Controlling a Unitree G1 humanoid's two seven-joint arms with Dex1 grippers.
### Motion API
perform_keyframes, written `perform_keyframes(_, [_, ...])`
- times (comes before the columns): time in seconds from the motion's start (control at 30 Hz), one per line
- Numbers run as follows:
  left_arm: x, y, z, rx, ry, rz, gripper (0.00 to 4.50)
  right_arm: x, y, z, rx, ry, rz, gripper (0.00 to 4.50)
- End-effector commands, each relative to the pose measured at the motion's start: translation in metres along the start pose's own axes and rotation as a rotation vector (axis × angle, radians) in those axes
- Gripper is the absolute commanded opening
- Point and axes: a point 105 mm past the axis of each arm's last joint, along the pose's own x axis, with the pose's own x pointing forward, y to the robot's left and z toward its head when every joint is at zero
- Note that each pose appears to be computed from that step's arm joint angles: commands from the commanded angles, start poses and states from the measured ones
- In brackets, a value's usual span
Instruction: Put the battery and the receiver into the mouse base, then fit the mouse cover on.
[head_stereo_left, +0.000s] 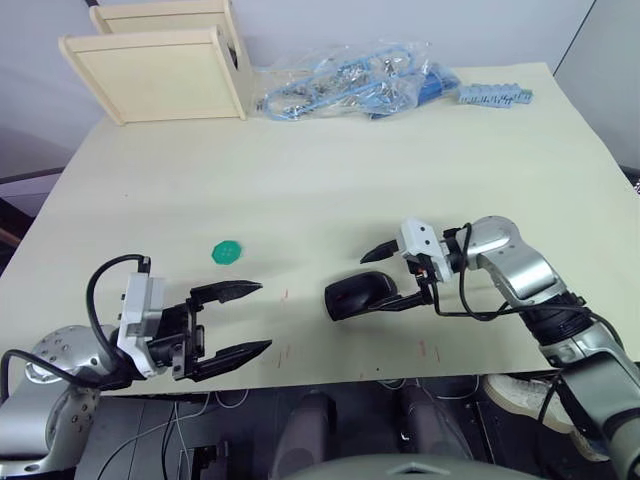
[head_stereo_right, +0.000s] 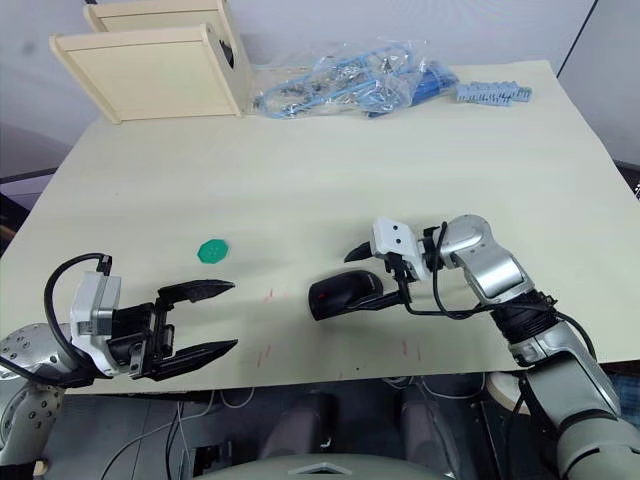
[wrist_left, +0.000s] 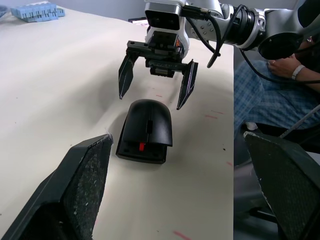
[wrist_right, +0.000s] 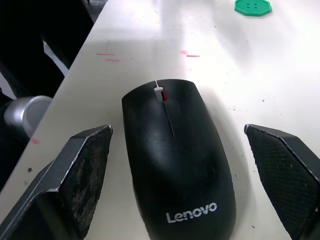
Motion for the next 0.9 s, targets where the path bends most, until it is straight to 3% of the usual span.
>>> perform_keyframes(0.03, [-0.0022, -0.0014, 0.0052, 0.025, 0.009, -0.006, 4.5, -0.0008, -0.002, 0.0113, -0.053, -0.025, 0.019, 4.44])
perform_keyframes(0.9, [-0.0054, -0.0028, 0.0079, 0.034, 0.018, 0.003, 4.5, 0.0024, -0.0089, 0.0029, -0.063, -0.019, 0.015, 4.44])
